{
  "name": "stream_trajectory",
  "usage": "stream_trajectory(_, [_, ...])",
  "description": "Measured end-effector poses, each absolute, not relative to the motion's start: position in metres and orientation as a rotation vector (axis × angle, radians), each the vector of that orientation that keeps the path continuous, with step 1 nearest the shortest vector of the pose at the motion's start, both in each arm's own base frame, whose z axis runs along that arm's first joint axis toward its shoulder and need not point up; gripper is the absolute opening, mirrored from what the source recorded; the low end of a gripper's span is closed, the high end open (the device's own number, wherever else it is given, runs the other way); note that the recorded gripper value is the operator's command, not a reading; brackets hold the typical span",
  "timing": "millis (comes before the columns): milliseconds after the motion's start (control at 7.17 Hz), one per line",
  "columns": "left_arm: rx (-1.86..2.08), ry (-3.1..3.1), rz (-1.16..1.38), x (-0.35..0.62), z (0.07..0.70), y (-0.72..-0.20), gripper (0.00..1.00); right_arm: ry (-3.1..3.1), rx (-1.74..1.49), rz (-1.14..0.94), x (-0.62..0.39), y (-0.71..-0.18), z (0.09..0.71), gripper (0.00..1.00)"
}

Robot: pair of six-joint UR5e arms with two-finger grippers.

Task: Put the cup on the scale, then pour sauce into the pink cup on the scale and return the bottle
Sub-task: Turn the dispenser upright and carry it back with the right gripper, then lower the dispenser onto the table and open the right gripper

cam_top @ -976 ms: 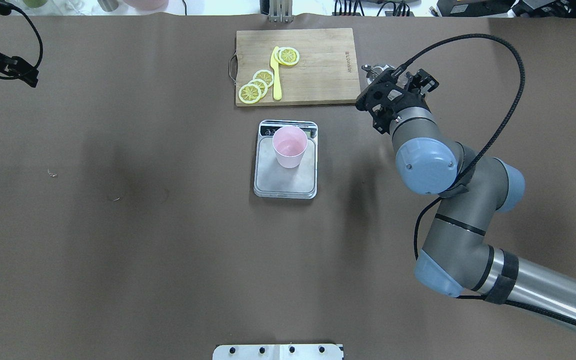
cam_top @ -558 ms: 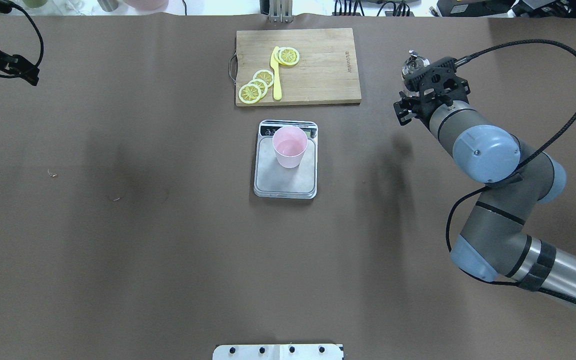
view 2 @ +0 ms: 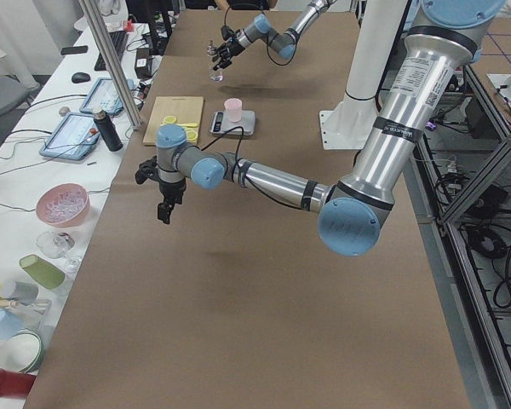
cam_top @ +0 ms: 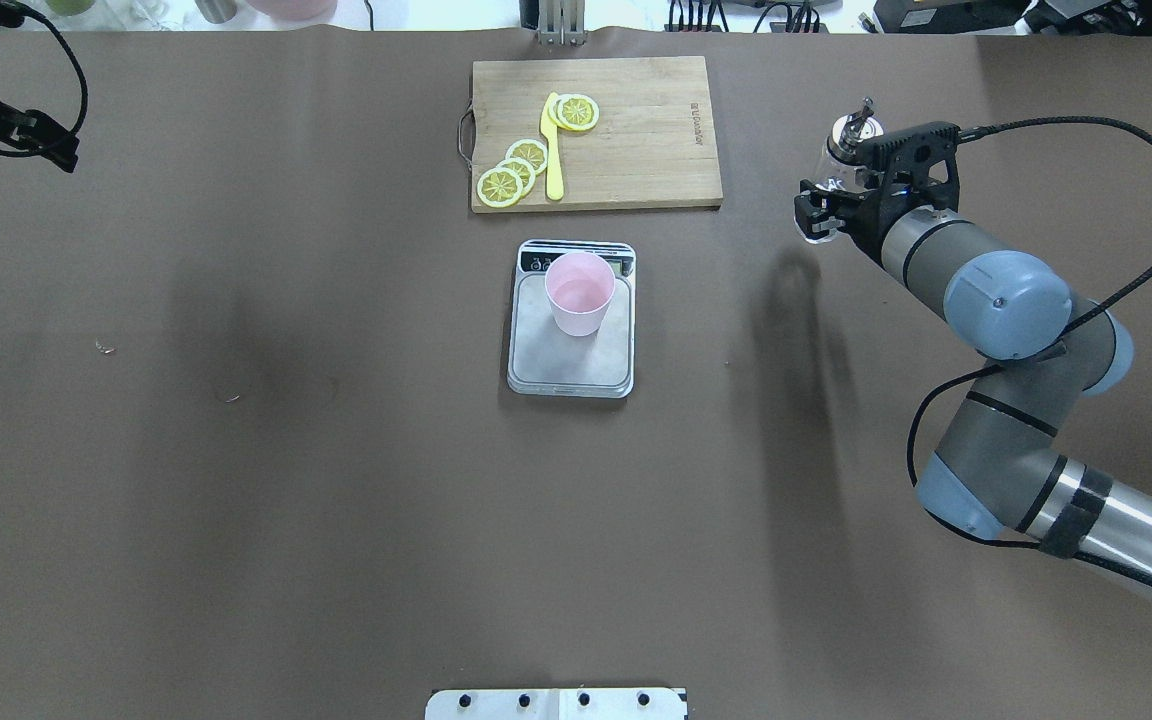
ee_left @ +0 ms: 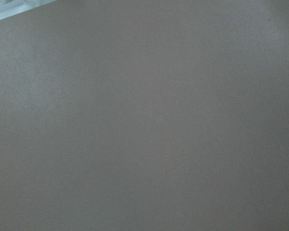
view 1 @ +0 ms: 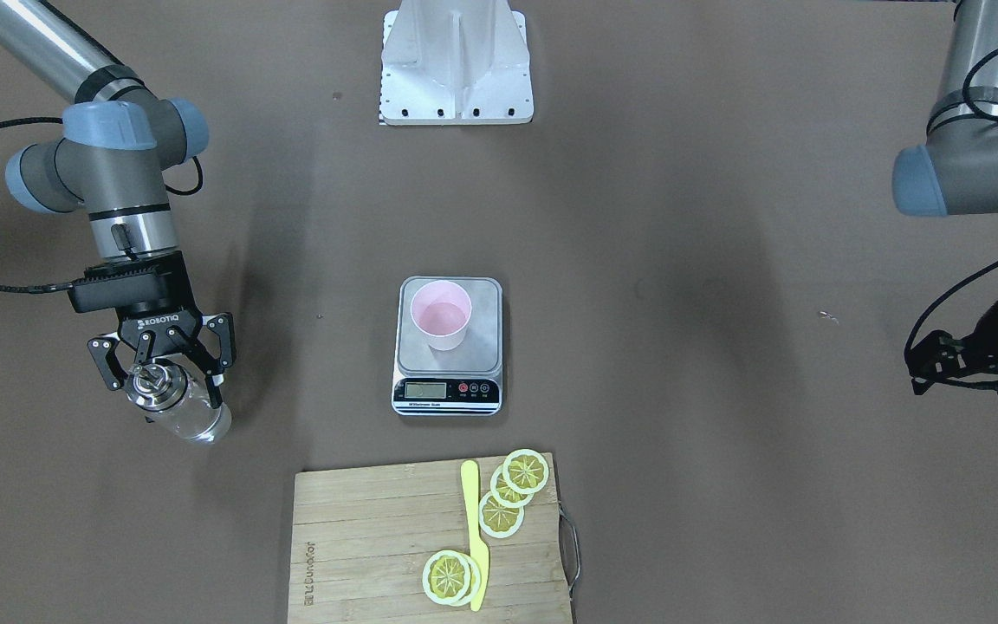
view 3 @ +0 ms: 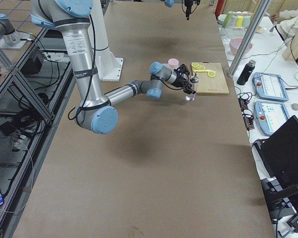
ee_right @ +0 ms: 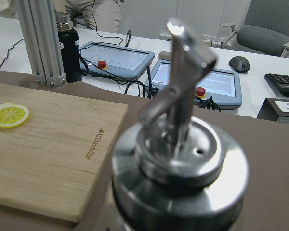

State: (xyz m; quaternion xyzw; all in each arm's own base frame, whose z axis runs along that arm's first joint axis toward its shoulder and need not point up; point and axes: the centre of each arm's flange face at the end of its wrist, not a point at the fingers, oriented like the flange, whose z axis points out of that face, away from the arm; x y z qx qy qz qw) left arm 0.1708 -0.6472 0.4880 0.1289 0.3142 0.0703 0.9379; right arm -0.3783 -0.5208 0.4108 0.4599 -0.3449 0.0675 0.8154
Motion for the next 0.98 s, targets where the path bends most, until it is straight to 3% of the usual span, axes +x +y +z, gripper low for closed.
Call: stream_trajectory(976, [0.262, 0.641, 0.144, 0.171, 0.489, -0.647, 0.99, -0.735, 0.942, 0.150, -0.375, -0.532, 0.438, 0.00])
